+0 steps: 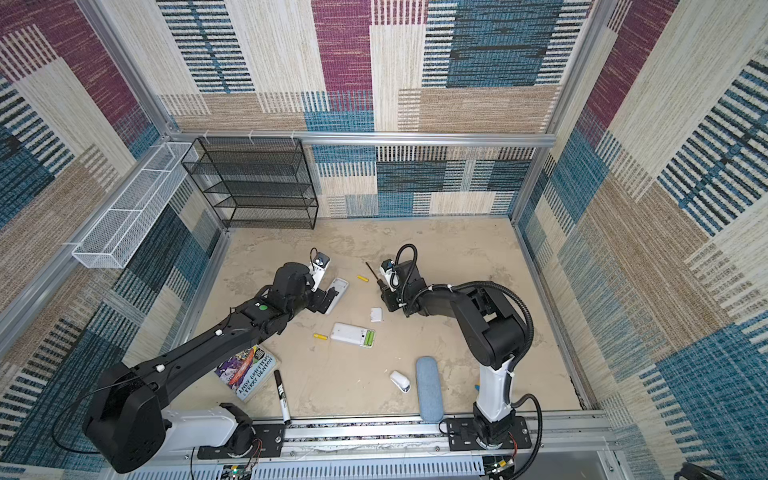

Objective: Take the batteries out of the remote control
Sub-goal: 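Grasp the screwdriver handle with the right gripper and lift it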

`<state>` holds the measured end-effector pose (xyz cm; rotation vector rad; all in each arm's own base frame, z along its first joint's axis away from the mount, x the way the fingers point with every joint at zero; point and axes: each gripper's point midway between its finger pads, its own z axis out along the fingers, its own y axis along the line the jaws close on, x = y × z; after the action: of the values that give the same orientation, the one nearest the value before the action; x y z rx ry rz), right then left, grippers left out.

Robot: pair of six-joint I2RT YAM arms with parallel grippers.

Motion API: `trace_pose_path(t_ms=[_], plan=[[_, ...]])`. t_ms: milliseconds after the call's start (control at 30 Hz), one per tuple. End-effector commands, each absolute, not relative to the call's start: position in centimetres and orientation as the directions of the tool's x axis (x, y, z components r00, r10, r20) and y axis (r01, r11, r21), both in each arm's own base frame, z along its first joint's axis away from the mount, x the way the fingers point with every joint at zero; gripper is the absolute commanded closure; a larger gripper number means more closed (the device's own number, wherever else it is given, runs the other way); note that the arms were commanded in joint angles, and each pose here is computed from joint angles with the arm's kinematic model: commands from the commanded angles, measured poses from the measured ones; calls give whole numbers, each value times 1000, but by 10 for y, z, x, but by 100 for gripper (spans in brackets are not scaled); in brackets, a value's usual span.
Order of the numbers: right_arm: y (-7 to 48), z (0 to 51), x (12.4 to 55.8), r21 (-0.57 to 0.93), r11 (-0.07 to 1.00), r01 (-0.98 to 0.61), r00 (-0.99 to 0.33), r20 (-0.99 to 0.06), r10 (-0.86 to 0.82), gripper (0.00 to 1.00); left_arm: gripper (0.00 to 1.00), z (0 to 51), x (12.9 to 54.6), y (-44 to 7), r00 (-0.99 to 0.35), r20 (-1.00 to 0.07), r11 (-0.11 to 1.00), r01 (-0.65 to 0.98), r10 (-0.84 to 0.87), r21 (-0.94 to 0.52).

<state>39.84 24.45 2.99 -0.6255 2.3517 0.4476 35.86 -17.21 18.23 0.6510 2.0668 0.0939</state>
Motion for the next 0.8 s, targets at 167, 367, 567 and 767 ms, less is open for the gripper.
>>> trace_pose_path(t_ms=[167,367,567,767], plan=[[246,27,403,117,835,-537,-657,-680,-327,76,1,179,359,-171,-416,-753,842,423,509,335],[243,34,404,98,840,-534,-647,-687,-331,96,1,173,356,-173,-392,-727,803,465,564,372],[236,66,404,37,864,-502,-619,-713,-329,100,1,163,350,-186,-314,-683,700,586,660,408],[232,87,383,-68,876,-478,-594,-710,-379,100,1,153,342,-201,-207,-651,582,687,731,436]])
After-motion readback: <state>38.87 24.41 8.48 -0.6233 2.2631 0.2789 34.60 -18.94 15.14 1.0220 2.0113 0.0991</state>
